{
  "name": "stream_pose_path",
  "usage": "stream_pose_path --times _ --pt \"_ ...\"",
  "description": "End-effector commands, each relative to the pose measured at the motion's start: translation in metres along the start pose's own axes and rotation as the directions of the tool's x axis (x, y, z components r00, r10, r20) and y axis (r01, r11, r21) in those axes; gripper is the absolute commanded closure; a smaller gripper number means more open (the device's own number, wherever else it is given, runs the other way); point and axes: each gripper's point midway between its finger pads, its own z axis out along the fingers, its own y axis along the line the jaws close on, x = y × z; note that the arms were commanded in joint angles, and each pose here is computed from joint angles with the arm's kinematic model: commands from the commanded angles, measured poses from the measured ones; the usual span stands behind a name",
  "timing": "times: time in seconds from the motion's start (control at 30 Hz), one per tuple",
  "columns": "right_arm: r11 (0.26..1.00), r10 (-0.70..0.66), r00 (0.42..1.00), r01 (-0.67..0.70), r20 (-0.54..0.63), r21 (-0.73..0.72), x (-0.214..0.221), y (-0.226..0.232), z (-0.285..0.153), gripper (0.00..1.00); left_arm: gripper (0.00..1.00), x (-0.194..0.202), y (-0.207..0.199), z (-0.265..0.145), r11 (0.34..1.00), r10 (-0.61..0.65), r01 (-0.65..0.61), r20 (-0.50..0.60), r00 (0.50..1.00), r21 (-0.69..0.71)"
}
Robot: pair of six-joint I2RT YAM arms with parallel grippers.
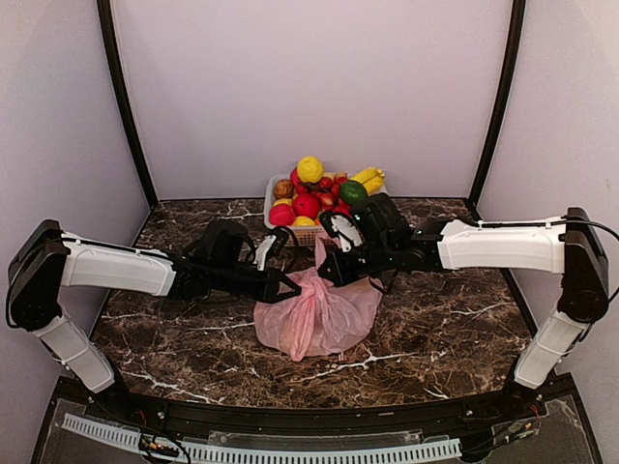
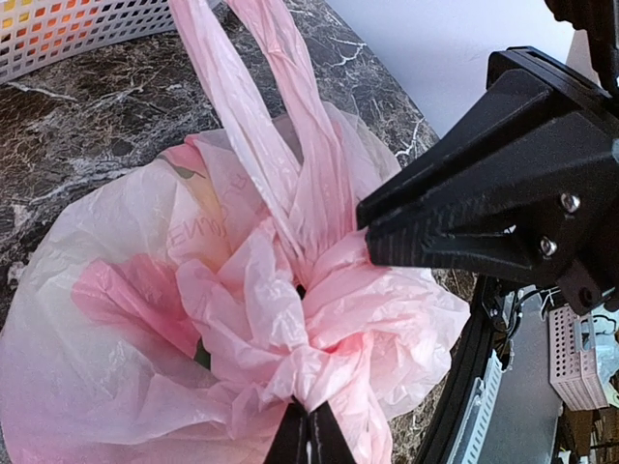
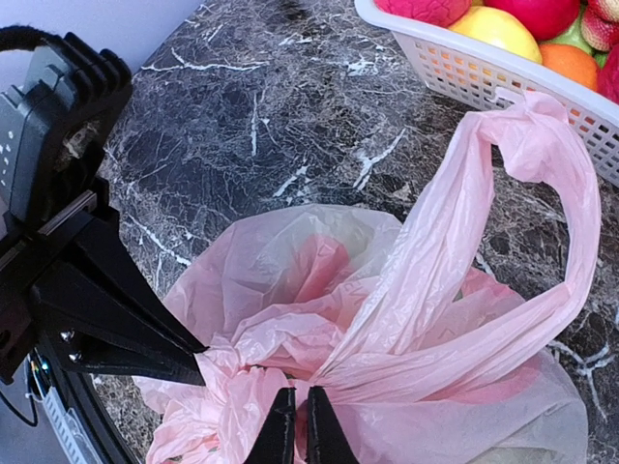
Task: Untie the knot of the plastic bag and take out the fruit
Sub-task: Untie the bag handles from the takeout bag.
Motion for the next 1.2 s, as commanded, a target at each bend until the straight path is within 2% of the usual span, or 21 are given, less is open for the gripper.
stream_pose_path --times 0.0,0.13,0.2,0.33,0.6,0.83,0.93,1.0,1.07,1.17 --pt "1.000 0.008 1.000 -0.008 0.001 -0.017 0.003 0.001 0.000 0.98 0.97 -0.007 -0.007 -0.010 0.999 0.030 -0.030 0.006 1.000 -0.016" --pt "1.000 0.009 1.000 -0.009 0.012 -0.022 -0.001 0.003 -0.002 1.00 0.66 -0.015 -0.012 -0.011 0.999 0.051 -0.051 0.014 0.999 -0.013" --pt "1.000 0.010 1.000 -0.010 0.014 -0.023 -0.001 0.003 -0.002 1.00 0.53 -0.019 -0.014 -0.010 0.998 0.063 -0.062 0.016 0.998 -0.015" --pt "1.000 0.014 1.000 -0.013 0.019 -0.022 -0.001 0.003 -0.003 1.00 0.44 -0.021 -0.011 -0.004 0.997 0.068 -0.068 -0.002 0.998 -0.026" --pt "1.000 0.020 0.999 -0.019 0.040 -0.013 -0.006 0.003 -0.010 1.00 0.45 -0.016 -0.012 0.005 0.998 0.060 -0.061 -0.028 0.998 -0.010" --pt "1.000 0.019 0.999 -0.019 0.046 -0.016 -0.008 0.004 -0.012 1.00 0.40 -0.006 -0.009 0.007 0.999 0.048 -0.049 -0.041 0.998 -0.018" --pt "1.000 0.018 0.999 -0.017 0.046 -0.023 -0.009 0.005 -0.012 1.00 0.41 -0.004 -0.009 0.011 0.999 0.043 -0.044 -0.049 0.998 -0.015" --pt "0.999 0.010 0.999 -0.008 0.043 -0.038 -0.009 0.008 -0.013 1.00 0.47 -0.004 -0.010 0.015 0.999 0.044 -0.045 -0.054 0.998 -0.010" --pt "0.999 0.001 0.999 0.002 0.049 -0.045 -0.011 0.010 -0.016 0.99 0.64 -0.004 -0.012 0.018 0.999 0.048 -0.048 -0.056 0.997 -0.005" --pt "0.998 -0.030 0.998 0.033 0.061 -0.045 -0.015 0.012 -0.024 0.88 0.79 -0.005 -0.012 0.018 0.998 0.056 -0.057 -0.050 0.997 -0.015"
